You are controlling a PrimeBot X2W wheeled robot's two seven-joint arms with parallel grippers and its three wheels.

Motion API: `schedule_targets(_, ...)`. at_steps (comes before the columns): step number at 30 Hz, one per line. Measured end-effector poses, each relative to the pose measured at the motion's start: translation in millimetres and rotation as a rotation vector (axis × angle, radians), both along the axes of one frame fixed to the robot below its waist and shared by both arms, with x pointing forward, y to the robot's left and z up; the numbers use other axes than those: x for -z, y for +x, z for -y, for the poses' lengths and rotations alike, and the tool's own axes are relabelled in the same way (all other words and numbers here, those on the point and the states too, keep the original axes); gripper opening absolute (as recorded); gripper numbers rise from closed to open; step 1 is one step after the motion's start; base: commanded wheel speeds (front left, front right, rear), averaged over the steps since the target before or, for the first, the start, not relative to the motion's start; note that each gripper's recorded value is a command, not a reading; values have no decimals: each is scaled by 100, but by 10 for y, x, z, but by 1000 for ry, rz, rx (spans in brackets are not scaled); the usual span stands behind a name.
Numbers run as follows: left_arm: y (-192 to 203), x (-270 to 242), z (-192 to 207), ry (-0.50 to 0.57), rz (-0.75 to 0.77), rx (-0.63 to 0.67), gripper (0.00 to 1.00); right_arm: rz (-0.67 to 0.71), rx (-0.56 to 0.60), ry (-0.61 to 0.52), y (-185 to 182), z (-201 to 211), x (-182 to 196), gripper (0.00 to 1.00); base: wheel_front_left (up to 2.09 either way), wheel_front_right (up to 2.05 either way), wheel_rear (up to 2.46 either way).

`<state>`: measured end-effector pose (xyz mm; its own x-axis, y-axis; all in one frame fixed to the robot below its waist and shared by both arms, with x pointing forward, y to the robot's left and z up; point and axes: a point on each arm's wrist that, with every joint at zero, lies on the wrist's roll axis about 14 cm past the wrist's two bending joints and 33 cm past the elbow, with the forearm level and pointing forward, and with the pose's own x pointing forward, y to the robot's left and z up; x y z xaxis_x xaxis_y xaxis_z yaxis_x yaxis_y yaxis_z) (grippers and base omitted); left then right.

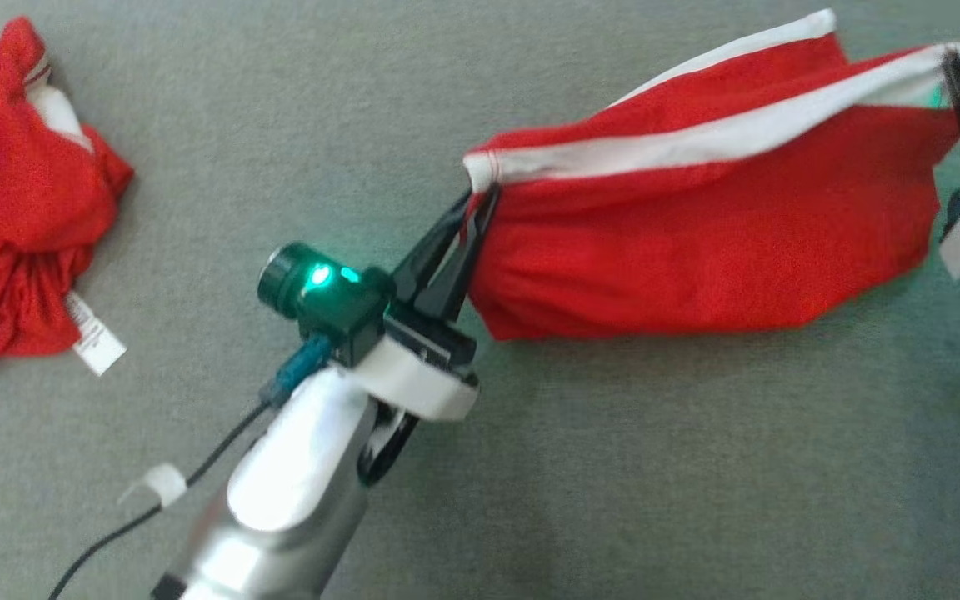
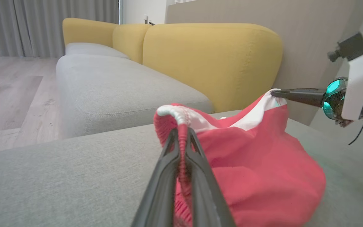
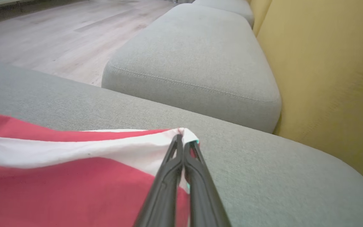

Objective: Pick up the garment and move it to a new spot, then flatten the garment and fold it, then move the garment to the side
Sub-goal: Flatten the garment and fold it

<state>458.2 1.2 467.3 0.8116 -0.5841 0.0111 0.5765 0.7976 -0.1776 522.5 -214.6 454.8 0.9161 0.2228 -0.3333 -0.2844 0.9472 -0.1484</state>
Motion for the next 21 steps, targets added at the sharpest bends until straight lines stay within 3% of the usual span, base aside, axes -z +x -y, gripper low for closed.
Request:
schedule_targets(12,197,316,-204,18,-91,-58,0,-77,-127,-77,493,-359,520,2,0,0,0)
schedule_targets(13,195,318,-206,14,-93,-59,9,-73,-126,-70,513,-364,539,27,0,0,0)
schedule_targets(14,195,304,-222,10,-94,-69,100,-66,-117,-51,529,-356,559,100,0,0,0)
schedule_targets(21,232,-31,-407,9,3,-186,100,-39,-40,62,457,-291,482,100,0,0,0)
